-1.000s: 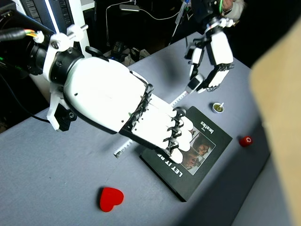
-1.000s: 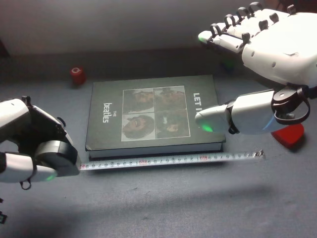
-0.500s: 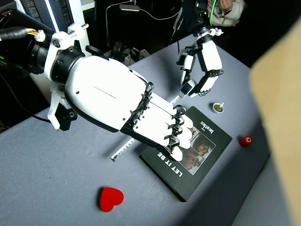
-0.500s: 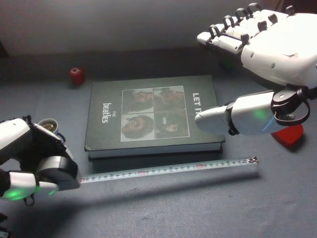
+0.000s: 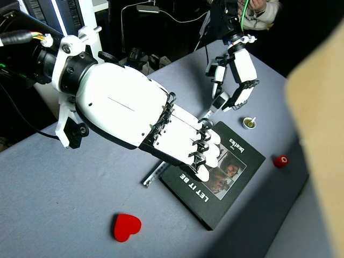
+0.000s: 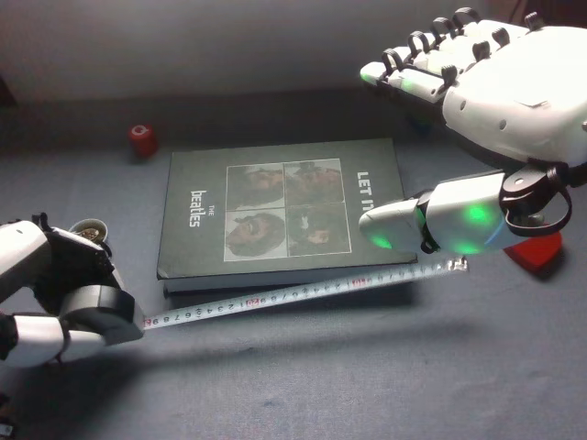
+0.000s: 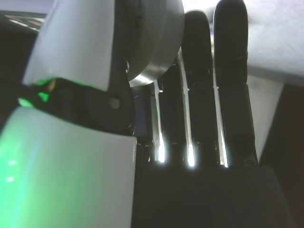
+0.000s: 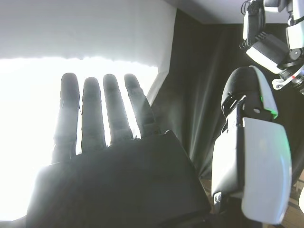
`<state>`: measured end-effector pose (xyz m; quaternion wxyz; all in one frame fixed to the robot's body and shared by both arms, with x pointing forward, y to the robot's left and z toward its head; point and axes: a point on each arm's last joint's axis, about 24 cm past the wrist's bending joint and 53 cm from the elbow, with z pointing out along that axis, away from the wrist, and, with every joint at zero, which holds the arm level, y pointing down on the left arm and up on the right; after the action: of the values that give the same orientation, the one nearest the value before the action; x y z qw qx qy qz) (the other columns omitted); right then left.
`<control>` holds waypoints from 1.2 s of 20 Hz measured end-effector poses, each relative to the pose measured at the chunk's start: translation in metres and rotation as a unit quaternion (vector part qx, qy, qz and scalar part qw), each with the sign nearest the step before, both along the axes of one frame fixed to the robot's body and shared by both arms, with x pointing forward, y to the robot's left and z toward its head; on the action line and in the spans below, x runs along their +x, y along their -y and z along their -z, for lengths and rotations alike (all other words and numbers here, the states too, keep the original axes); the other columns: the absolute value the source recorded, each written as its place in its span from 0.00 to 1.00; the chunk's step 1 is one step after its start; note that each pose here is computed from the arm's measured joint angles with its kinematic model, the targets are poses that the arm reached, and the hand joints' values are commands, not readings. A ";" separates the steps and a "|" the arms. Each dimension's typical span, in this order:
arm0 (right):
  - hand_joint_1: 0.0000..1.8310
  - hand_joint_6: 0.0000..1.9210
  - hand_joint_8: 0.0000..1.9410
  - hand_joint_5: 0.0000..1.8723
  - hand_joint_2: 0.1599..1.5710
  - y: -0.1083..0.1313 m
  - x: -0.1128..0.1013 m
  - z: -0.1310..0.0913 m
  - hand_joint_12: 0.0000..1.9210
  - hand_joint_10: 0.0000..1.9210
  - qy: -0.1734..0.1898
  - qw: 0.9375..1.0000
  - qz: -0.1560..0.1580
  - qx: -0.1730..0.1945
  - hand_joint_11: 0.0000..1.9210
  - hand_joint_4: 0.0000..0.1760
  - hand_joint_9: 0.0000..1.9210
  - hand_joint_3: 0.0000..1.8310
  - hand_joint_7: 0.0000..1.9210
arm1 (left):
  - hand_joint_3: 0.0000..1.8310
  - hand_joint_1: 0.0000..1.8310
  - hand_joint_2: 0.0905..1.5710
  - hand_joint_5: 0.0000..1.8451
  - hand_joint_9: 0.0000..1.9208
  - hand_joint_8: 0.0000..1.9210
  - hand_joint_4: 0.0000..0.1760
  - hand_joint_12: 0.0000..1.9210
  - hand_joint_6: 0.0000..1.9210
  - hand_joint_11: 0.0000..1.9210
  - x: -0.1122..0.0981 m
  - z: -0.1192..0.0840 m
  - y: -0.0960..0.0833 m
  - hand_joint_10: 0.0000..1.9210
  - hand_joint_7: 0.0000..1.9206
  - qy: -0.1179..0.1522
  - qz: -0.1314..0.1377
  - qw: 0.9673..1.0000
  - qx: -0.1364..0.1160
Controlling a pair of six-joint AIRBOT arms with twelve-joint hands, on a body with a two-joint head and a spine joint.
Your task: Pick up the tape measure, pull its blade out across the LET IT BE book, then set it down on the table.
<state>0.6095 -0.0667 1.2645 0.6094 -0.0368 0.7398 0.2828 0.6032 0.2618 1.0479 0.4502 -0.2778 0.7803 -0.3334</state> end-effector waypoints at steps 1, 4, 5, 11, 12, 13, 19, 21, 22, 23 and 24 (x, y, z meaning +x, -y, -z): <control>0.04 0.00 0.00 0.00 0.60 0.000 0.000 0.000 0.20 0.00 0.000 1.000 -0.001 0.000 0.00 0.00 0.00 0.00 0.00 | 0.00 0.50 0.71 0.40 0.42 0.00 0.00 0.24 0.24 0.36 0.000 0.001 0.001 0.01 0.45 0.000 0.002 1.000 0.001; 0.04 0.00 0.00 0.00 0.60 -0.001 0.000 0.000 0.21 0.00 0.001 1.000 -0.002 -0.002 0.00 0.00 0.00 0.00 0.00 | 0.00 0.41 0.68 0.41 0.35 0.00 0.00 0.16 0.00 0.30 0.000 0.000 0.001 0.00 0.39 0.002 0.002 1.000 0.001; 0.04 0.00 0.00 0.00 0.60 0.000 0.000 0.000 0.21 0.00 0.001 1.000 -0.001 -0.002 0.00 0.00 0.00 0.00 0.00 | 0.00 0.39 0.67 0.39 0.33 0.00 0.00 0.15 0.00 0.28 0.000 0.000 0.001 0.00 0.36 0.003 0.003 1.000 0.002; 0.04 0.00 0.00 0.00 0.60 -0.001 0.000 0.000 0.23 0.00 0.001 1.000 -0.002 -0.003 0.00 0.00 0.00 0.00 0.00 | 0.00 0.28 0.59 0.19 0.20 0.00 0.00 0.10 0.00 0.20 -0.002 0.000 0.006 0.00 0.20 0.003 0.012 1.000 0.004; 0.04 0.00 0.00 0.00 0.60 -0.001 0.000 0.000 0.23 0.00 0.001 1.000 -0.002 -0.003 0.00 0.00 0.00 0.00 0.00 | 0.00 0.26 0.59 0.17 0.18 0.00 0.00 0.09 0.00 0.19 -0.002 0.000 0.006 0.00 0.18 0.003 0.012 1.000 0.004; 0.04 0.00 0.00 0.00 0.60 -0.001 0.000 0.000 0.23 0.00 0.002 1.000 -0.002 -0.003 0.00 0.00 0.00 0.00 0.00 | 0.00 0.25 0.59 0.16 0.17 0.00 0.00 0.08 0.00 0.18 -0.002 0.000 0.006 0.00 0.17 0.003 0.011 1.000 0.004; 0.04 0.00 0.00 0.00 0.61 -0.002 -0.001 0.000 0.22 0.00 0.002 1.000 -0.006 -0.003 0.00 0.00 0.00 0.00 0.00 | 0.00 0.24 0.58 0.14 0.15 0.00 0.01 0.08 0.00 0.17 0.022 -0.038 0.004 0.00 0.14 0.033 0.003 0.999 0.000; 0.04 0.00 0.00 0.00 0.61 -0.003 -0.002 0.000 0.21 0.00 0.002 1.000 -0.007 -0.003 0.00 0.00 0.00 0.00 0.00 | 0.00 0.24 0.58 0.15 0.15 0.00 0.01 0.08 0.00 0.17 0.048 -0.071 0.004 0.00 0.15 0.061 -0.014 0.998 -0.001; 0.04 0.00 0.00 0.00 0.61 -0.003 -0.002 0.000 0.21 0.00 0.002 1.000 -0.008 -0.003 0.00 0.00 0.00 0.00 0.00 | 0.00 0.24 0.58 0.15 0.15 0.00 0.01 0.08 0.00 0.17 0.053 -0.078 0.006 0.00 0.15 0.067 -0.019 0.998 -0.002; 0.09 0.02 0.01 0.14 0.60 -0.003 -0.002 0.000 0.50 0.02 0.002 1.000 -0.008 -0.003 0.00 0.00 0.16 0.00 0.18 | 0.00 0.24 0.59 0.17 0.21 0.01 0.01 0.08 0.00 0.20 0.060 -0.091 0.012 0.01 0.20 0.077 -0.022 0.997 -0.006; 0.09 0.02 0.01 0.14 0.60 -0.003 -0.002 0.000 0.50 0.02 0.002 1.000 -0.008 -0.003 0.00 0.00 0.16 0.00 0.18 | 0.00 0.24 0.59 0.17 0.21 0.01 0.01 0.08 0.00 0.20 0.066 -0.100 0.019 0.01 0.20 0.083 -0.022 0.996 -0.008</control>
<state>0.6077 -0.0632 1.2647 0.6085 -0.0457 0.7390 0.2855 0.6691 0.2427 1.1481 0.5184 -0.2695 0.7314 -0.3517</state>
